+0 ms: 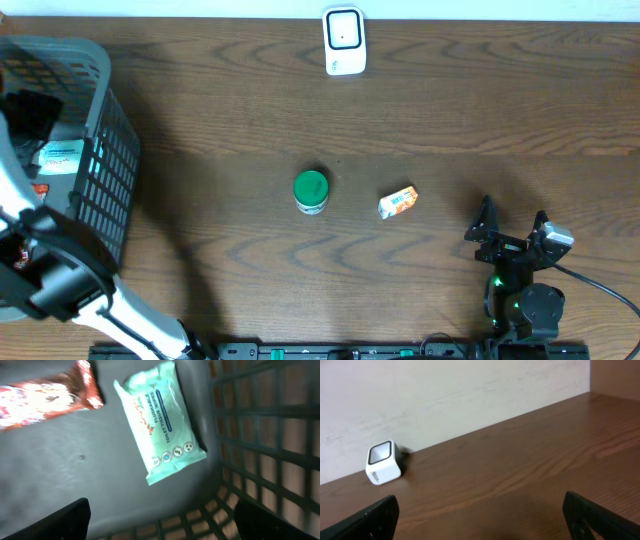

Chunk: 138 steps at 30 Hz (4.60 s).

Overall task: Scan the item barcode
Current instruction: 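Reach into the basket and grasp the mint-green wipes pack, then carry the wipes pack past the scanner toward the jar, then lower the wipes pack between jar and orange packet, release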

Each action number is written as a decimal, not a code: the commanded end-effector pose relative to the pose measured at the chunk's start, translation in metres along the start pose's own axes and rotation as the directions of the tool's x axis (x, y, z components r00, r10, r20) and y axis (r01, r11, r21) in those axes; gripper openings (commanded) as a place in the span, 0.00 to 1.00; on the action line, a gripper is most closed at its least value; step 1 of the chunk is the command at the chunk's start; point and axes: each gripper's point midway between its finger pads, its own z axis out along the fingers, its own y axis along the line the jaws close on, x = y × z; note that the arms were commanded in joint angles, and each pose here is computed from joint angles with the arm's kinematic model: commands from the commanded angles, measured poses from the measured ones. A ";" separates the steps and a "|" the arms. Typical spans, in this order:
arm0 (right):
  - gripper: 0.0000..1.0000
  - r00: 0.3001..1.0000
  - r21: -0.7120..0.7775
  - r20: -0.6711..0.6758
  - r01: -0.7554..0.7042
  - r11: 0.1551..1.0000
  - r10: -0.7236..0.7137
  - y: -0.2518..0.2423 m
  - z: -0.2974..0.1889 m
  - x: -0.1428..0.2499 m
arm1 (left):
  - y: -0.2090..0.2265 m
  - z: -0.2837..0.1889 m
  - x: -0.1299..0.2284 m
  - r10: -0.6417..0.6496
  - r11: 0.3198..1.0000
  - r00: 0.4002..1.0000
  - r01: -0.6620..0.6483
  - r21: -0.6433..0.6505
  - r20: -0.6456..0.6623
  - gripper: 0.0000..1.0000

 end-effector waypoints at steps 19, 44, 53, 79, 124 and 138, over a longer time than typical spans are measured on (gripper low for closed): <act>0.99 1.000 0.000 0.000 -0.003 1.000 0.003 0.000 0.000 0.001 | 0.025 0.076 -0.032 -0.127 0.969 0.983 0.151 -0.195 0.130 0.93; 0.99 1.000 0.000 0.000 -0.003 1.000 0.003 0.000 0.000 0.001 | 0.054 0.139 -0.027 -0.134 0.939 0.988 0.153 -0.309 0.080 0.50; 0.99 1.000 0.000 0.000 -0.003 1.000 0.003 0.000 0.000 0.001 | 0.055 0.103 -0.040 -0.138 0.947 0.984 0.165 -0.276 0.116 0.07; 0.99 1.000 0.000 0.000 -0.003 1.000 0.003 0.000 0.000 0.001 | -0.073 -0.259 0.180 0.299 0.719 0.951 -0.282 0.636 0.083 0.08; 0.99 1.000 0.000 0.000 -0.003 1.000 0.003 0.000 0.000 0.001 | -0.176 -0.006 0.513 0.865 0.473 0.497 -0.852 0.223 0.066 0.29; 0.99 1.000 0.000 0.000 -0.003 1.000 0.003 0.000 0.000 0.001 | -0.145 0.016 0.448 0.845 0.532 0.524 -0.844 -0.070 0.108 0.24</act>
